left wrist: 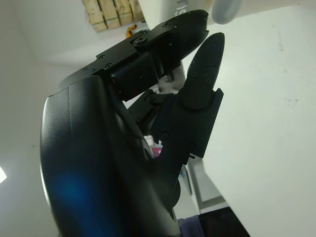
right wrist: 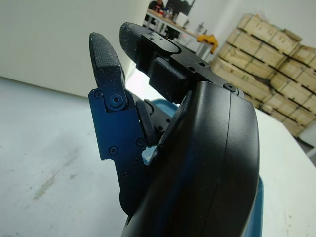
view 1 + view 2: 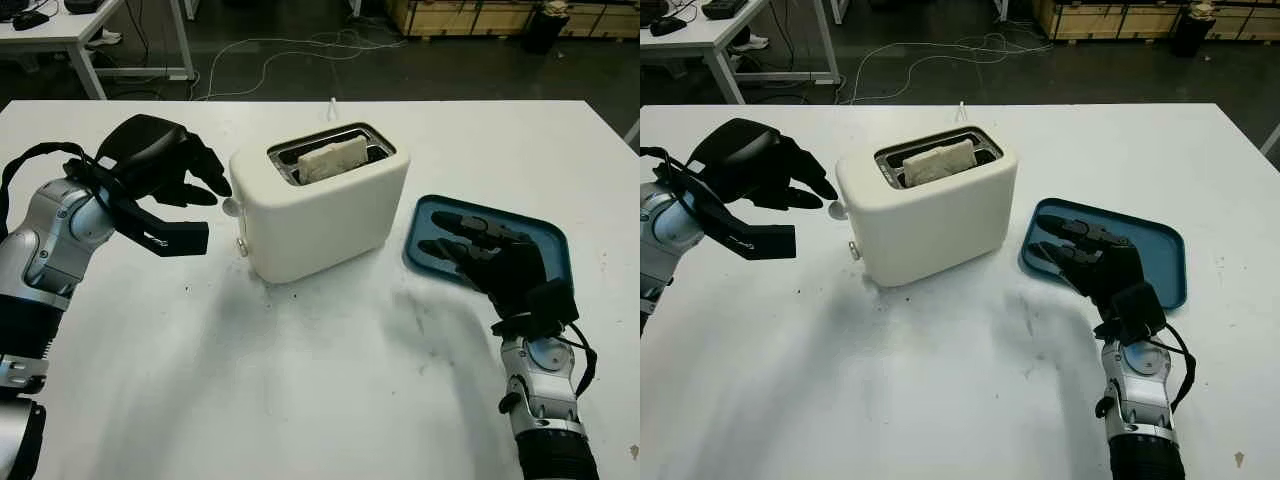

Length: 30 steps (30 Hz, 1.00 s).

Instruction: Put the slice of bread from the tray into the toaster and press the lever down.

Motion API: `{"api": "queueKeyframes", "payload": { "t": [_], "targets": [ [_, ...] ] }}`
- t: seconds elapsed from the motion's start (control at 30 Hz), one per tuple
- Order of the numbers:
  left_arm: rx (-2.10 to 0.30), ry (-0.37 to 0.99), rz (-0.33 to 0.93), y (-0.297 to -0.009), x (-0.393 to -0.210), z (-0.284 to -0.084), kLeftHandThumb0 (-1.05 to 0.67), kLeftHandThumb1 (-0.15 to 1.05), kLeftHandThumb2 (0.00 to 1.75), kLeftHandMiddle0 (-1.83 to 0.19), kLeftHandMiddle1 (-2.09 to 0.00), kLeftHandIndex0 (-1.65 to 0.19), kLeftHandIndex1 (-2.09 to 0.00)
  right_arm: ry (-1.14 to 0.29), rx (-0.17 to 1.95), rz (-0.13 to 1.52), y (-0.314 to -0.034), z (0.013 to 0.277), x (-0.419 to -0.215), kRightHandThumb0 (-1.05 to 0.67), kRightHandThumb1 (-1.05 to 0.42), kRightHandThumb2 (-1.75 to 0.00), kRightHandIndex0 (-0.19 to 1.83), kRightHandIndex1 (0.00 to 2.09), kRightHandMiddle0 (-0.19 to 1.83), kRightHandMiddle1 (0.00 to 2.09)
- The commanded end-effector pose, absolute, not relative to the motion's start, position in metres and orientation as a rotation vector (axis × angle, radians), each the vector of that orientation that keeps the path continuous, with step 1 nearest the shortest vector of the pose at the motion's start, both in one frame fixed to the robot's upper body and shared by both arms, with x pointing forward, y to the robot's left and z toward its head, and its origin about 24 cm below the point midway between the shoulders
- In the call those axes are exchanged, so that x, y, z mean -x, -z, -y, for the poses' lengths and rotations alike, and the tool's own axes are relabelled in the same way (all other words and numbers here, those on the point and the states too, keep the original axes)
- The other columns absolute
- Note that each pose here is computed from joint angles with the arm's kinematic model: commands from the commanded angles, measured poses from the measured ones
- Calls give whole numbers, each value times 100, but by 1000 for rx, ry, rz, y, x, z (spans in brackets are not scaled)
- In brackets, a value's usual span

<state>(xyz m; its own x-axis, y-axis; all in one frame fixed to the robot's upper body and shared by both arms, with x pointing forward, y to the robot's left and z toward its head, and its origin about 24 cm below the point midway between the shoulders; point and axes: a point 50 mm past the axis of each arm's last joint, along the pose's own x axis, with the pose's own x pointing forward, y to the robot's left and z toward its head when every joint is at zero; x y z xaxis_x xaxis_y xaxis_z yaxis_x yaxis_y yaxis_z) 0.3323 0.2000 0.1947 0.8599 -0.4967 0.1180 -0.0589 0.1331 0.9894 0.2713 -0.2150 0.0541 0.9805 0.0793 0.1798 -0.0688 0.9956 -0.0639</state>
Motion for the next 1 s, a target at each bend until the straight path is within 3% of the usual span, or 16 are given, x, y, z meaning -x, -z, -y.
{"api": "queueKeyframes", "payload": {
  "t": [0.0,0.43,0.6,0.97],
  "targets": [
    [-1414,343,505,-200,-334,-195,-37,83,0,-100,-130,-133,0,-69,41,183,-53,215,-270,-47,-92,-2,118,0,104,0],
    [-1407,336,532,-205,-333,-194,-37,82,0,-105,-113,-134,0,-74,48,184,-52,214,-270,-47,-92,-2,118,0,105,0],
    [-1387,341,547,-205,-331,-194,-37,81,0,-106,-122,-136,-1,-75,42,179,-51,214,-269,-48,-92,-2,118,0,105,0],
    [-1392,344,528,-200,-333,-192,-37,81,0,-107,-119,-135,0,-72,56,181,-52,216,-269,-48,-92,-2,119,1,105,0]
  ]
}}
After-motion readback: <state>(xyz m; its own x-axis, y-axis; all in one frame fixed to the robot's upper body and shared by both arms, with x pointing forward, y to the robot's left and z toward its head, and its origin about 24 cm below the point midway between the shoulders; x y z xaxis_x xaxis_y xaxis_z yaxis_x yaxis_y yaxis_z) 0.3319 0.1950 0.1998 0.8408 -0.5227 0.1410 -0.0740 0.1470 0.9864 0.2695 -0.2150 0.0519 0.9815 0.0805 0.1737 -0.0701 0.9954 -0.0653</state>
